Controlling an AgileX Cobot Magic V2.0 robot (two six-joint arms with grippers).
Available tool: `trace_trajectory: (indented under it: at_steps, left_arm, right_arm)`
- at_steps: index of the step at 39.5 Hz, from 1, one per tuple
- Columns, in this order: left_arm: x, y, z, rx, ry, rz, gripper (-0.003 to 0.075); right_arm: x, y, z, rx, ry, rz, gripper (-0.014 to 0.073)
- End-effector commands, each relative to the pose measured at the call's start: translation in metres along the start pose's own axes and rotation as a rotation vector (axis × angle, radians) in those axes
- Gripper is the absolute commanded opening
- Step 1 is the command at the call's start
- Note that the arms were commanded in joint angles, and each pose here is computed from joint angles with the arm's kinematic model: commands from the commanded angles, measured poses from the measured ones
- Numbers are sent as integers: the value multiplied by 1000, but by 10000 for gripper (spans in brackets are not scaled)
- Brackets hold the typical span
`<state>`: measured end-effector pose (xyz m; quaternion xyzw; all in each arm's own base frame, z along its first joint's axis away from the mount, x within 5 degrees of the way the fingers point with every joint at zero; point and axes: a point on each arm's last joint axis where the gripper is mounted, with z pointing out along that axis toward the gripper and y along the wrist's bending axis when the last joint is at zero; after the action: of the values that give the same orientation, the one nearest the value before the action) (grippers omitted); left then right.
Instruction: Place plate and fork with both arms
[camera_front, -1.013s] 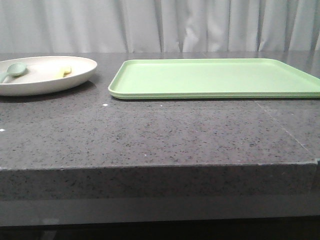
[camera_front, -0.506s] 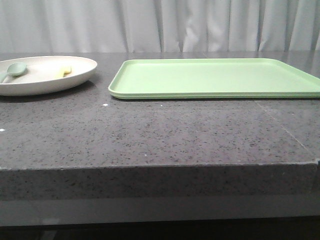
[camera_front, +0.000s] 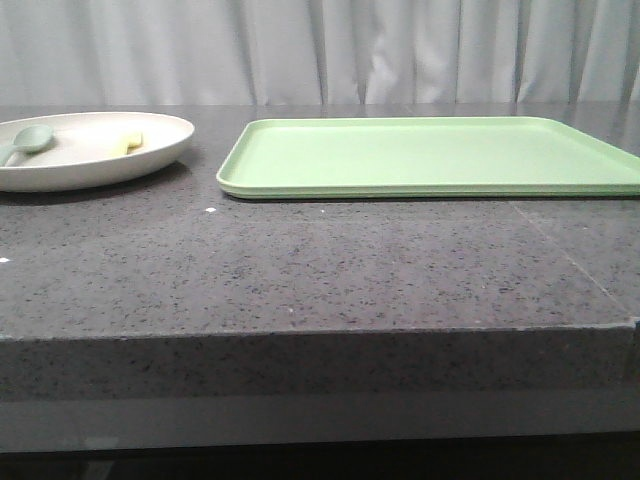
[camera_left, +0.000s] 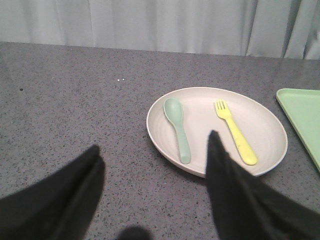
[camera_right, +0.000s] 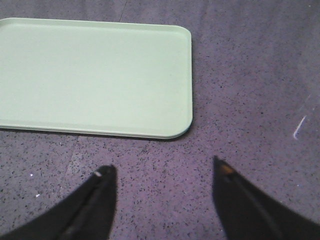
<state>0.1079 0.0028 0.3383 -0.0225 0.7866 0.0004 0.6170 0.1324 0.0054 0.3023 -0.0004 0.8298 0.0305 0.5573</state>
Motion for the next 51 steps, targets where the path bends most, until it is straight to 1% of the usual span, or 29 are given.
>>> trace_trajectory:
  at_steps: [1,11,16,19,25,30,31,34,37,40,44,47,51]
  left_arm:
    - [-17,-1,-2,10,-102,8,632]
    - [-18,-1,-3,11,-105,5,630]
    - [-19,-3,-3,28,-125,-35,630]
    - [-20,-3,0,32,-100,-52,630]
    - [-27,-1,17,2,61,-41,630]
    - [-36,8,50,-61,212,-53,630]
    - [-39,9,53,-70,221,-58,630]
    - [-41,18,78,-108,344,-98,630]
    - [-44,27,98,-126,429,-152,630]
    - [-46,33,117,-97,491,-186,630]
    - [-50,36,141,-4,545,-250,630]
    - [-53,42,160,77,558,-322,630]
    - [-56,50,182,131,569,-410,630]
  right_arm:
    - [-18,0,-3,3,-104,-4,665]
    - [-18,0,-3,3,-104,-4,654]
    - [-18,0,-3,3,-104,-4,654]
    - [-18,0,-3,3,-104,-4,654]
    - [-18,0,-3,3,-104,-4,654]
    - [-18,0,-3,3,-104,-4,654]
    - [-18,0,-3,3,-104,-4,654]
    - [-18,0,-3,3,-104,-4,654]
    - [-18,0,-3,3,-104,-4,654]
    - [-18,0,-3,3,-104,-4,654]
    - [-18,0,-3,3,-104,-4,654]
    - [-18,0,-3,3,-104,-4,654]
    - [-18,0,-3,3,-104,-4,654]
